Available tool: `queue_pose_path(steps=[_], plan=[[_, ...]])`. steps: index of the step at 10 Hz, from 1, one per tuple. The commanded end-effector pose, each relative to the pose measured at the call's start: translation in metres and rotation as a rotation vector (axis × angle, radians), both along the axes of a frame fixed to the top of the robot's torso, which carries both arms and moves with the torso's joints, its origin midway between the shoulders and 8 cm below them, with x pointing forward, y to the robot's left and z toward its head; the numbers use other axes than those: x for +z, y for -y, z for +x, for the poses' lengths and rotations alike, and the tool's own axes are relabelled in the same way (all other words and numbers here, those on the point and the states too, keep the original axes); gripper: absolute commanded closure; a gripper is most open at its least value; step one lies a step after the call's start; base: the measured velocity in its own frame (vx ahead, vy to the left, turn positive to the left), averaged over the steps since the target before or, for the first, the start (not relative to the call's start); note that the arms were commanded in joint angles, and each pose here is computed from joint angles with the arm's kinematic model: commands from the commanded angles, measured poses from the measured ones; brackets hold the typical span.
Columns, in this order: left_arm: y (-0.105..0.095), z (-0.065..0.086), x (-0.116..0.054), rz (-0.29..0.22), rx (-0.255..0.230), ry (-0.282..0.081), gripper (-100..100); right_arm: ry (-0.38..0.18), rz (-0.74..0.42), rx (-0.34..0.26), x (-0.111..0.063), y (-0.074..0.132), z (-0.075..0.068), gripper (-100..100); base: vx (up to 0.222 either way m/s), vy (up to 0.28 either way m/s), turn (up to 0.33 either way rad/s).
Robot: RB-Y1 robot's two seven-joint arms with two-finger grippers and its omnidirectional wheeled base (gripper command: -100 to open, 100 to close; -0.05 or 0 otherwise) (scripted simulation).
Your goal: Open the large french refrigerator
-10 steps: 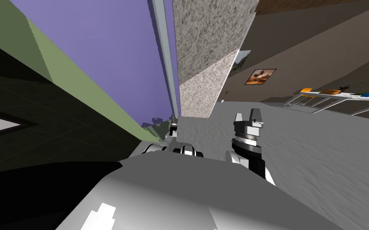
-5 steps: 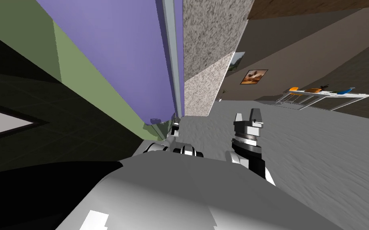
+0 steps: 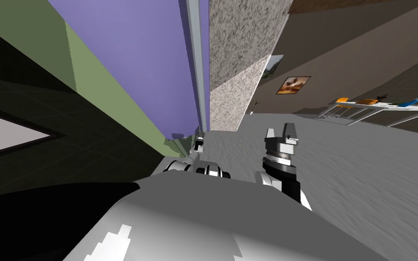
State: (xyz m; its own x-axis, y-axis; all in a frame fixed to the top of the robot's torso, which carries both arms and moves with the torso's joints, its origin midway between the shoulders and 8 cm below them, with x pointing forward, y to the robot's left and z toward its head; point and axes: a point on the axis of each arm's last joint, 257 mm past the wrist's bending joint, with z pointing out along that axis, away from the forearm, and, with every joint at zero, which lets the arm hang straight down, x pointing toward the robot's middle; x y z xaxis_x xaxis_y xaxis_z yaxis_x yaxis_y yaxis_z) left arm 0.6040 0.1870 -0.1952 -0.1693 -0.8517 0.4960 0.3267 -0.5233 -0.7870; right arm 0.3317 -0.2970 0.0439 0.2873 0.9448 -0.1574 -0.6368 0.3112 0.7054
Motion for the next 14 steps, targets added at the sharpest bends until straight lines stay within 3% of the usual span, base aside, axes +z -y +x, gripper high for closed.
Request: queue_pose_path(steps=[1,4,9,12,13,14], plan=[[0.005,0.016,0.022,-0.001,-0.013,0.017,-100,0.000,0.000,0.000,0.000,0.000,0.000,0,-0.030,0.002,0.009],[0.009,0.025,0.033,-0.002,-0.020,0.017,-100,0.000,0.000,0.000,0.000,0.000,0.000,0,-0.031,0.000,0.018],[0.009,0.025,0.033,-0.002,-0.020,0.017,-100,0.000,0.000,0.000,0.000,0.000,0.000,0,-0.006,0.001,0.003],[0.009,0.025,0.031,-0.001,-0.020,0.012,-100,0.000,0.000,0.000,0.000,0.000,0.000,0,0.002,0.002,0.002],[0.005,0.020,0.012,0.001,-0.014,-0.025,-100,0.000,0.000,0.000,0.000,0.000,0.000,0,0.006,0.003,-0.001],[0.005,0.020,0.008,0.002,-0.014,-0.035,0,0.000,0.000,0.000,0.000,0.000,0.000,0,0.005,0.001,-0.002]])
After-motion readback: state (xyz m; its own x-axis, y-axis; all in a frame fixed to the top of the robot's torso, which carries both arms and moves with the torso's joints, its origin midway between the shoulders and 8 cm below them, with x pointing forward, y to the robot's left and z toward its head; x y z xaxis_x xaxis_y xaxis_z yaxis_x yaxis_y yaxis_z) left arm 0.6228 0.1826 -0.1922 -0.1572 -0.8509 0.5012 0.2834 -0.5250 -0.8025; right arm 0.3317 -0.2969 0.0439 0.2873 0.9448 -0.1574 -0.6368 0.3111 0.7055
